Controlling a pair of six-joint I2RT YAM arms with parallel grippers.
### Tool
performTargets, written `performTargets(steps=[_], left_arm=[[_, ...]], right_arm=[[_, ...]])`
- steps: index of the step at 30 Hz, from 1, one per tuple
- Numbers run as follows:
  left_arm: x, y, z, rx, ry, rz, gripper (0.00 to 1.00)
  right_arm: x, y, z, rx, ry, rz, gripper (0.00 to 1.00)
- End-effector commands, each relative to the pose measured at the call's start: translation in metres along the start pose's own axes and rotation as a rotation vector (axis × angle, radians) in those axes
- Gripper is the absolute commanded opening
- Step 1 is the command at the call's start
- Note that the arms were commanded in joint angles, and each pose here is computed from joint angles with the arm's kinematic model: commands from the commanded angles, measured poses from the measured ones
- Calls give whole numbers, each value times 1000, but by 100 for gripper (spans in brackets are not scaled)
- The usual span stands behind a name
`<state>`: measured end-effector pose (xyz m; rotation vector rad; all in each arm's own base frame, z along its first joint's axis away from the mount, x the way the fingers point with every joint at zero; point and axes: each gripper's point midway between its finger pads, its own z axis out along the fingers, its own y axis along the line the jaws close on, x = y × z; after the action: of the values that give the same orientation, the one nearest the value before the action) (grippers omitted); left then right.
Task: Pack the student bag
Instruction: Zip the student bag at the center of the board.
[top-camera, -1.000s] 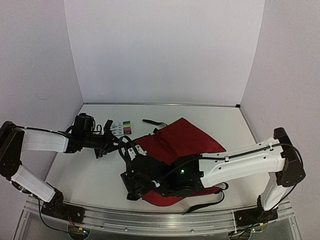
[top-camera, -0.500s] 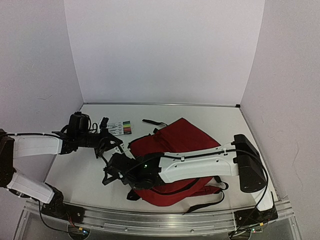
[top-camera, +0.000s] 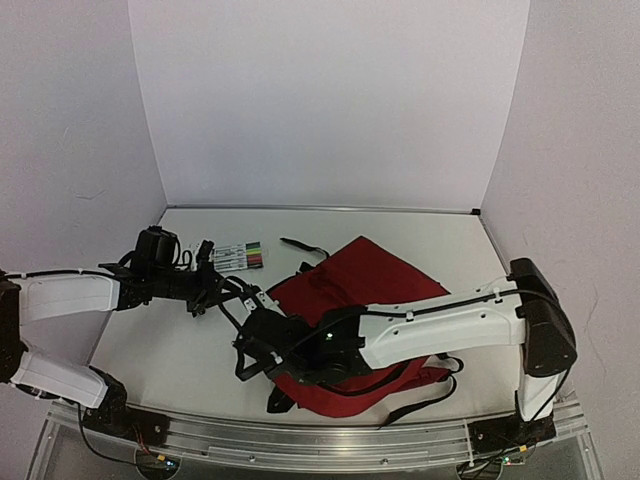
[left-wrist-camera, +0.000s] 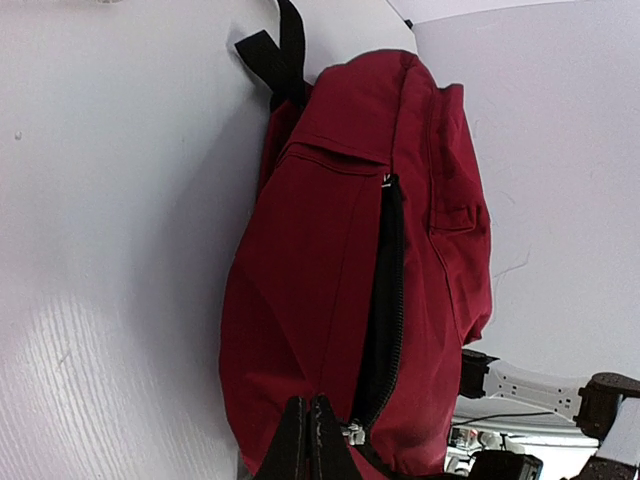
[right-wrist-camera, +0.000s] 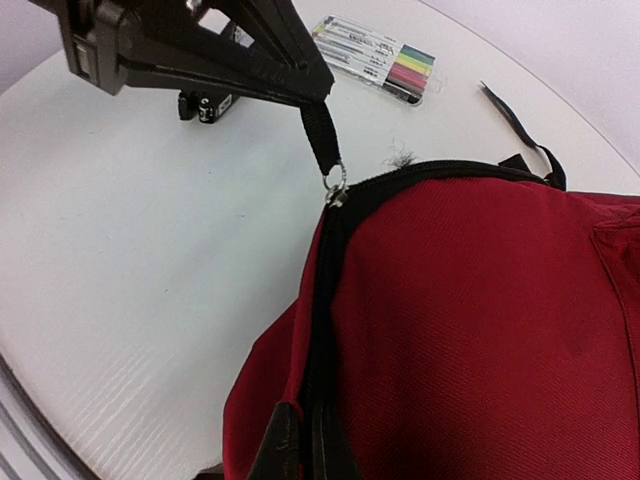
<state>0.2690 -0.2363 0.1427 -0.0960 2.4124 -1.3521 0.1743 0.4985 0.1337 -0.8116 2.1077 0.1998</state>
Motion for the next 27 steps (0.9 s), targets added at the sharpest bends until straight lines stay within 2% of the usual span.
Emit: performTargets(steps=[1, 6, 27], left_arm=[[-34, -19, -9, 29, -114, 60, 0], [-39, -27, -1, 73, -95, 70, 0], [-84, -26, 19, 110, -104, 88, 0]], right_arm=[[-6, 21, -62, -213, -26, 14, 0], [11, 39, -86, -352, -1, 27, 0], [39, 102, -160, -592, 62, 65, 0]])
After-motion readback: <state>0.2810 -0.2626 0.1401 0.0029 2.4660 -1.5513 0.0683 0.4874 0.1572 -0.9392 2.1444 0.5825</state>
